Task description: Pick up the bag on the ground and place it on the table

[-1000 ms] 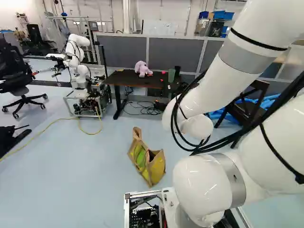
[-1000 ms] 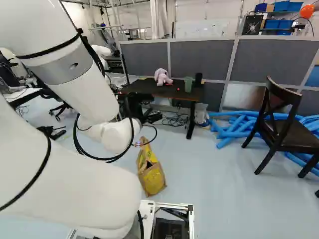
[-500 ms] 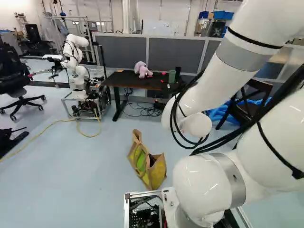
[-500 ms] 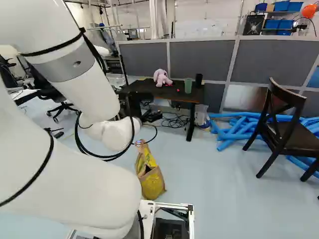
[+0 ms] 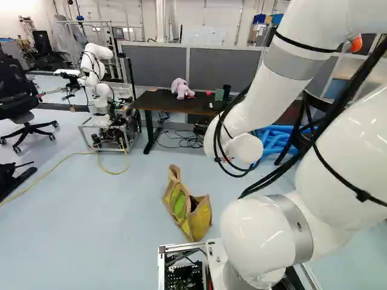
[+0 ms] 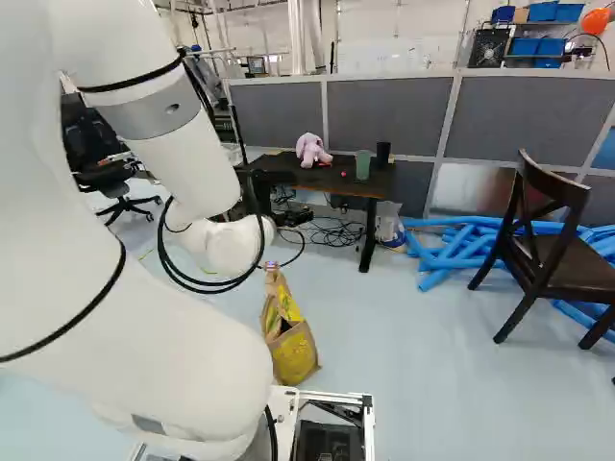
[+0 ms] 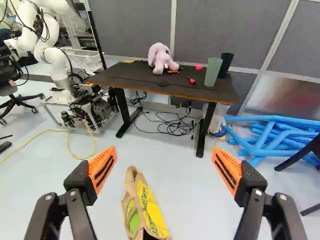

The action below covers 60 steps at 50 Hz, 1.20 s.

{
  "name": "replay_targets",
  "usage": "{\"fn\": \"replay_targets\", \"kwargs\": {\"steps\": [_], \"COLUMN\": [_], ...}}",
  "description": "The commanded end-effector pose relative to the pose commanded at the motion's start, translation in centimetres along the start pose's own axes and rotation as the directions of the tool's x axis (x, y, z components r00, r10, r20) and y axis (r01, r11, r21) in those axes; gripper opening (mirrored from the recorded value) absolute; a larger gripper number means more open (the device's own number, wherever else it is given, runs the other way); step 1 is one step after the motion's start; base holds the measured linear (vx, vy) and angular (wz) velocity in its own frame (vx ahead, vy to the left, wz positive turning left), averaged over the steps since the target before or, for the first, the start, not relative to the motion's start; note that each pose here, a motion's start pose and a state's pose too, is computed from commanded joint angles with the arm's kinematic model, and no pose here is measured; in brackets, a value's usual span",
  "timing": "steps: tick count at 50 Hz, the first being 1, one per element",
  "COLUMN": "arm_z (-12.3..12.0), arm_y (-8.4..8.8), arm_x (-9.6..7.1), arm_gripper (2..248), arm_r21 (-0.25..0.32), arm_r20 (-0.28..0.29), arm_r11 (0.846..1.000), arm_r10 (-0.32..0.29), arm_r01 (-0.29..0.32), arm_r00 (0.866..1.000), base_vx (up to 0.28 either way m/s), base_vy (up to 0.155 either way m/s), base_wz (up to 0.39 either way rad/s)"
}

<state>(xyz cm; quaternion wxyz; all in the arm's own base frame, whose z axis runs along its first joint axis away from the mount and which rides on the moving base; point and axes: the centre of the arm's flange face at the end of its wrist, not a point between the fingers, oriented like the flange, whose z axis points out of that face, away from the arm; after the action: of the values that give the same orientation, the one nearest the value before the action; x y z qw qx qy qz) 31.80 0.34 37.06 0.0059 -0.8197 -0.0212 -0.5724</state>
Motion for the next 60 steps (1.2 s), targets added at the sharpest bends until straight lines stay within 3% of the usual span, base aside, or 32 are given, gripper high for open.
{"fn": "replay_targets", "kwargs": {"steps": [28, 60], "arm_z": [5.8, 12.5], "arm_y": [-0.7, -3.1], "arm_x": [-0.5, -2.7], "arm_gripper": [247, 247], "arm_r21": [0.037, 0.093], "arm_r20": [0.112, 0.265], "arm_r11": [0.999, 0.995], "arm_r10": [-0.020, -0.057], "arm_r01": [0.016, 0.033], "arm_r00": [0.994, 0.963], "base_vx": [0.000, 0.000], "base_vy": [0.000, 0.000], "base_wz": [0.000, 0.000]}}
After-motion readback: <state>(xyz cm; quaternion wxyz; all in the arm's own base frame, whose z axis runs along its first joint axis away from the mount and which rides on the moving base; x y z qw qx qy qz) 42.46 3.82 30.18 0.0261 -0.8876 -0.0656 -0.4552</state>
